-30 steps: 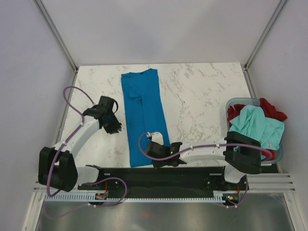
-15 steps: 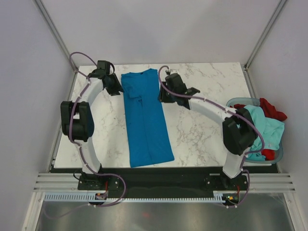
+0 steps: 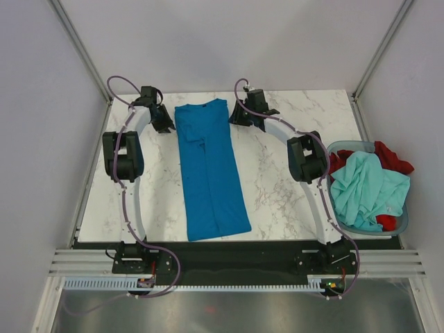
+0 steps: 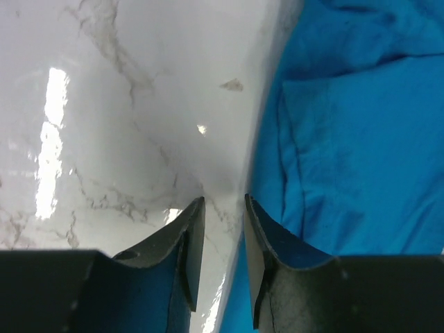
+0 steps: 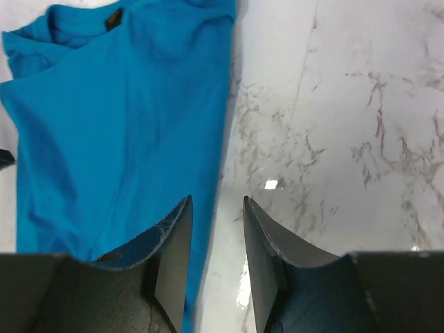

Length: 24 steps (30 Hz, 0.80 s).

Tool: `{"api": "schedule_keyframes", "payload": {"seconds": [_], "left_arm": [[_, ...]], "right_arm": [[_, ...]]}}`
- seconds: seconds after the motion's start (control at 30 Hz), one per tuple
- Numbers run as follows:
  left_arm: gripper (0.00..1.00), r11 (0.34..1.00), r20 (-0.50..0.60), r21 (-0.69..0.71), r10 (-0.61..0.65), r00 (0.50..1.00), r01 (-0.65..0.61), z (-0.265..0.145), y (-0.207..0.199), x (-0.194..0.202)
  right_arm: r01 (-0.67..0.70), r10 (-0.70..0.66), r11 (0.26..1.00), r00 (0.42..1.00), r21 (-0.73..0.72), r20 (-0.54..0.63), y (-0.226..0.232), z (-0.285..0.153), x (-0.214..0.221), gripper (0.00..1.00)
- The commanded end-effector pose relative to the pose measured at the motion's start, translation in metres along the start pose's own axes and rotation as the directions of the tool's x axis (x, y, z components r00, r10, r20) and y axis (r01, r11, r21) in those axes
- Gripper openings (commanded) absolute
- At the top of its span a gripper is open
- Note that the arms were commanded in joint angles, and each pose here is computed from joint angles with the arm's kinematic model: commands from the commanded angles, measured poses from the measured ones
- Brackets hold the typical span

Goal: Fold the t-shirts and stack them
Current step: Fold the tshirt

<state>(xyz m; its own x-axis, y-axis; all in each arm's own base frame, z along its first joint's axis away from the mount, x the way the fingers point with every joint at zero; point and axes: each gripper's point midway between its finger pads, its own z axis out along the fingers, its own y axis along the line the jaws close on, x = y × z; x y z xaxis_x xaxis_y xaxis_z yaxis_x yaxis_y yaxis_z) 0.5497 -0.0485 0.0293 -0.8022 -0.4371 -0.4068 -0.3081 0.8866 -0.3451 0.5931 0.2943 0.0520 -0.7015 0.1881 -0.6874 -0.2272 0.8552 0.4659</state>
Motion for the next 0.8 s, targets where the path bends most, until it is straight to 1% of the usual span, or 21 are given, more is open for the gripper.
{"api": "schedule_keyframes", "payload": {"seconds": [0.0, 0.03, 0.07, 0.1, 0.13, 0.23, 0.27, 0.37, 0.4, 0.43, 0.5, 0.6, 0.63, 0.67, 0.7, 0.77], "left_arm": [[0.36, 0.996, 0.033, 0.045, 0.074, 0.997, -0.076, 0.009, -0.011, -0.017], [0.35, 0.996, 0.036, 0.042, 0.079, 0.996, -0.081, 0.012, -0.009, -0.019], [0.34, 0.996, 0.037, 0.035, 0.082, 0.996, -0.083, 0.017, -0.008, -0.020], [0.33, 0.997, 0.043, 0.027, 0.077, 0.996, -0.079, 0.020, -0.006, -0.022], [0.30, 0.996, 0.038, 0.054, 0.075, 0.996, -0.077, 0.020, -0.010, -0.023], [0.28, 0.994, 0.059, 0.071, 0.077, 0.995, -0.081, 0.022, -0.015, -0.033], [0.27, 0.993, 0.077, 0.083, 0.080, 0.994, -0.086, 0.020, -0.020, -0.041], [0.25, 0.988, 0.085, 0.122, 0.081, 0.993, -0.091, 0.023, -0.029, -0.047], [0.24, 0.988, 0.075, 0.133, 0.072, 0.995, -0.082, 0.027, -0.030, -0.045], [0.23, 0.987, 0.085, 0.142, 0.066, 0.994, -0.078, 0.026, -0.033, -0.049], [0.23, 0.986, 0.082, 0.154, 0.055, 0.995, -0.067, 0.030, -0.036, -0.050], [0.23, 0.981, 0.073, 0.188, 0.039, 0.997, -0.052, 0.035, -0.042, -0.050], [0.23, 0.978, 0.062, 0.202, 0.036, 0.997, -0.047, 0.039, -0.043, -0.048], [0.24, 0.976, 0.071, 0.212, 0.038, 0.997, -0.052, 0.037, -0.047, -0.052], [0.25, 0.974, 0.072, 0.219, 0.040, 0.997, -0.055, 0.036, -0.048, -0.053], [0.32, 0.969, 0.100, 0.234, 0.053, 0.994, -0.075, 0.027, -0.055, -0.062]], "right_arm": [[0.000, 0.011, 0.991, 0.997, -0.133, 0.076, 0.020, 0.011, -0.030, 0.43], [-0.007, 0.016, 0.992, 0.998, -0.129, 0.066, 0.012, 0.021, -0.021, 0.43], [-0.003, 0.015, 0.991, 0.997, -0.136, 0.082, 0.012, 0.024, -0.025, 0.44], [-0.009, 0.019, 0.992, 0.997, -0.128, 0.075, 0.006, 0.031, -0.018, 0.44], [-0.015, 0.025, 0.992, 0.997, -0.127, 0.077, 0.002, 0.034, -0.018, 0.45], [-0.026, 0.039, 0.991, 0.995, -0.130, 0.096, -0.003, 0.044, -0.016, 0.45], [-0.027, 0.041, 0.991, 0.994, -0.131, 0.103, -0.003, 0.046, -0.017, 0.44], [-0.030, 0.050, 0.989, 0.989, -0.145, 0.137, -0.003, 0.054, -0.023, 0.42], [-0.037, 0.056, 0.989, 0.990, -0.144, 0.131, -0.006, 0.059, -0.018, 0.39], [-0.044, 0.065, 0.988, 0.989, -0.150, 0.137, -0.005, 0.061, -0.019, 0.33], [-0.045, 0.068, 0.988, 0.986, -0.146, 0.151, -0.007, 0.063, -0.022, 0.28], [-0.047, 0.067, 0.992, 0.982, -0.118, 0.174, -0.015, 0.062, -0.028, 0.13], [-0.047, 0.067, 0.993, 0.982, -0.111, 0.177, -0.017, 0.061, -0.029, 0.00], [-0.062, 0.075, 0.995, 0.980, -0.078, 0.183, -0.031, 0.061, -0.030, 0.00], [-0.063, 0.075, 0.996, 0.977, -0.066, 0.199, -0.032, 0.056, -0.038, 0.00], [-0.083, 0.087, 0.996, 0.973, -0.029, 0.213, -0.052, 0.049, -0.045, 0.00]]}}
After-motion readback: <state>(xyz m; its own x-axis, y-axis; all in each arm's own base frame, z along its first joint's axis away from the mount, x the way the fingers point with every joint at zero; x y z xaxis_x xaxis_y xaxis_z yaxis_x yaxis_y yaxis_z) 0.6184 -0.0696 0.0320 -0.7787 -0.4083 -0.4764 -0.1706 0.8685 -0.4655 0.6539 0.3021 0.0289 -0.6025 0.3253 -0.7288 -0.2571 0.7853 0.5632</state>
